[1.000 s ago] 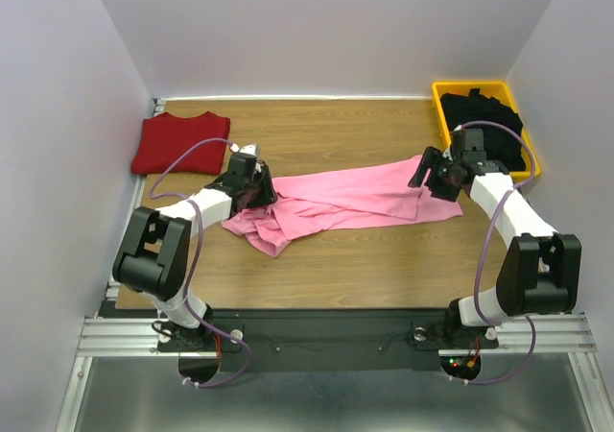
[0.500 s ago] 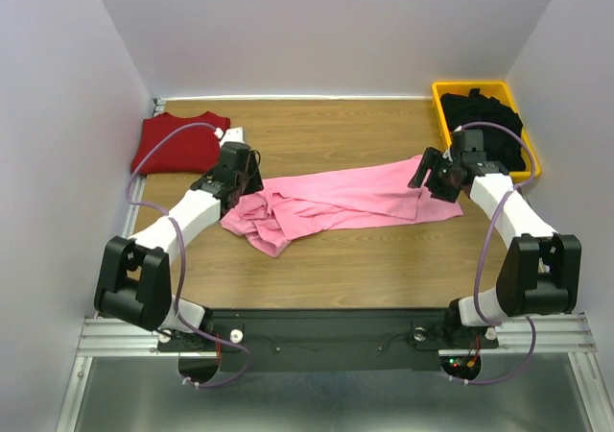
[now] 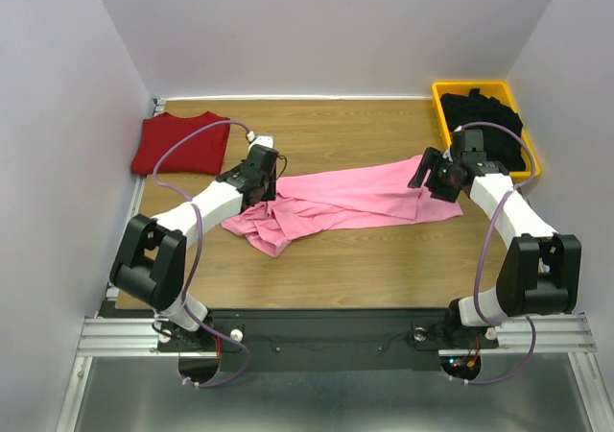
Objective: Fold and stack the t-shirts
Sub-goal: Flatten the tshirt out
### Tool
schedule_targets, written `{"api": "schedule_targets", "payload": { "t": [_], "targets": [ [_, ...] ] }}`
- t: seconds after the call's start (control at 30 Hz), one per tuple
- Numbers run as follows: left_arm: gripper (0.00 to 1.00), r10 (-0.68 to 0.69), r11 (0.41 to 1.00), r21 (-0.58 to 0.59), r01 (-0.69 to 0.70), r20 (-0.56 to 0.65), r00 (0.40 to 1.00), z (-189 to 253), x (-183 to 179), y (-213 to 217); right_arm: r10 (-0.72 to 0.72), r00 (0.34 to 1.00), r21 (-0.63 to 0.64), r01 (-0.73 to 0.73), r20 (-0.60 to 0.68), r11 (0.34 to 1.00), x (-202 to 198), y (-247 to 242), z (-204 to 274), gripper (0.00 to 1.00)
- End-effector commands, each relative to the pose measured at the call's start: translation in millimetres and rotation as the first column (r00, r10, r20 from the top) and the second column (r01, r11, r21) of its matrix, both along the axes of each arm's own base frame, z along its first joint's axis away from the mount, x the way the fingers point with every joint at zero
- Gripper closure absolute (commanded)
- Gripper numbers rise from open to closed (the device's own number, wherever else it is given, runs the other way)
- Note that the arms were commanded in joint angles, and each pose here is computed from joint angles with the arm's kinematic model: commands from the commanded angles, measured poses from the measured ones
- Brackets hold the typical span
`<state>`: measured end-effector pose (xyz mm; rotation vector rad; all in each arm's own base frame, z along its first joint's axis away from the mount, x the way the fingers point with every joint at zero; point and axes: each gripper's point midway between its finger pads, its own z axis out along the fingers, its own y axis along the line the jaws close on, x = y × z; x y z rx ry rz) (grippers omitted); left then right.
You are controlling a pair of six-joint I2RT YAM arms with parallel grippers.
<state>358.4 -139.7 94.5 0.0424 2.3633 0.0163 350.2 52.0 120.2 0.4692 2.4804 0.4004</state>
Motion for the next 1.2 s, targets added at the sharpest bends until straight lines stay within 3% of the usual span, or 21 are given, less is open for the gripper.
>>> {"api": "schedule_targets", "payload": {
  "t": [0.0,0.33,0.63,1.17],
  "targets": [
    [0.51,-0.022,0.998,0.065,0.021,0.007,1.000,7,8,-4,-0.005,0.998,0.005,0.005,0.068,1.000,9,-2,15,0.24],
    [0.51,-0.033,0.988,0.149,0.038,-0.032,0.999,1,7,-4,-0.010,0.998,0.005,0.009,0.061,1.000,6,-2,12,0.24],
    [0.56,-0.042,0.989,0.142,0.043,-0.010,0.999,11,0,0,-0.006,0.999,0.009,0.006,0.053,1.000,9,-1,10,0.24],
    [0.57,-0.151,0.972,0.165,0.169,-0.113,0.982,-12,-12,-12,-0.014,0.999,0.012,0.014,0.052,1.000,9,-1,10,0.24]
  ]
}}
